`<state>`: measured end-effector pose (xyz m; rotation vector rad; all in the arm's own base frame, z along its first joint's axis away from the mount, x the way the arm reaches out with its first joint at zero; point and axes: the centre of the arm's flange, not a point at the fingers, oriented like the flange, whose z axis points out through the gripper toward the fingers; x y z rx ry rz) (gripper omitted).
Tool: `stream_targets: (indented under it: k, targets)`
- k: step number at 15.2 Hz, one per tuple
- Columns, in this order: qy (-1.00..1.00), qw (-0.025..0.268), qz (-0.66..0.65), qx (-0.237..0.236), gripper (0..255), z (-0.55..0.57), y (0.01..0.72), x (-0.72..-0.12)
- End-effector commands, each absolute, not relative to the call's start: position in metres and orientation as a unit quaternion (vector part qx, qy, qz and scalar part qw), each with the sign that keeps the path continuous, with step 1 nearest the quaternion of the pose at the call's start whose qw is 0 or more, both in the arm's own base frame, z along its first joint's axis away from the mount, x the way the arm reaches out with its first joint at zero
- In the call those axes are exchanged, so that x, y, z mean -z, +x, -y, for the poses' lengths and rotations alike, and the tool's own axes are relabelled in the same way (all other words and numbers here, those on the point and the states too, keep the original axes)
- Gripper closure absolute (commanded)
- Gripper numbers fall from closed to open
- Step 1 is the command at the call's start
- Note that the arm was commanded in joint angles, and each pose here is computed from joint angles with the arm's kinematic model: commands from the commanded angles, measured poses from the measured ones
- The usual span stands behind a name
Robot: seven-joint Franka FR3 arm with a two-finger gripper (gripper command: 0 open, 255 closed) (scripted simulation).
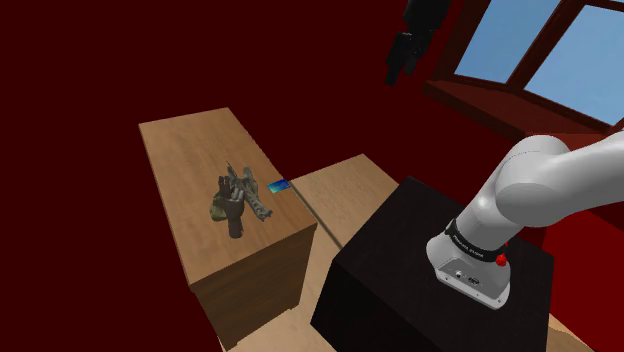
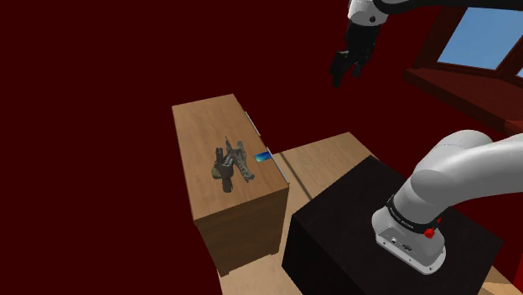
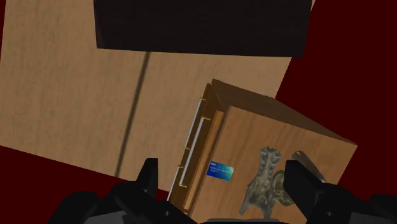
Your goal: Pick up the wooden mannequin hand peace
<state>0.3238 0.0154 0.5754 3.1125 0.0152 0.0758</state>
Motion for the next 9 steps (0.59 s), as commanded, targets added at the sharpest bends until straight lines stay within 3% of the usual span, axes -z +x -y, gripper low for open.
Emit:
stream_targets:
  k: [1, 9]
  targets:
    - [1.0, 0.014, -0.005, -0.024, 0, -0.015, 0.324, -0.575]
    - [0.997, 0.022, -0.057, -0.043, 0, -0.072, 0.375, -0.505]
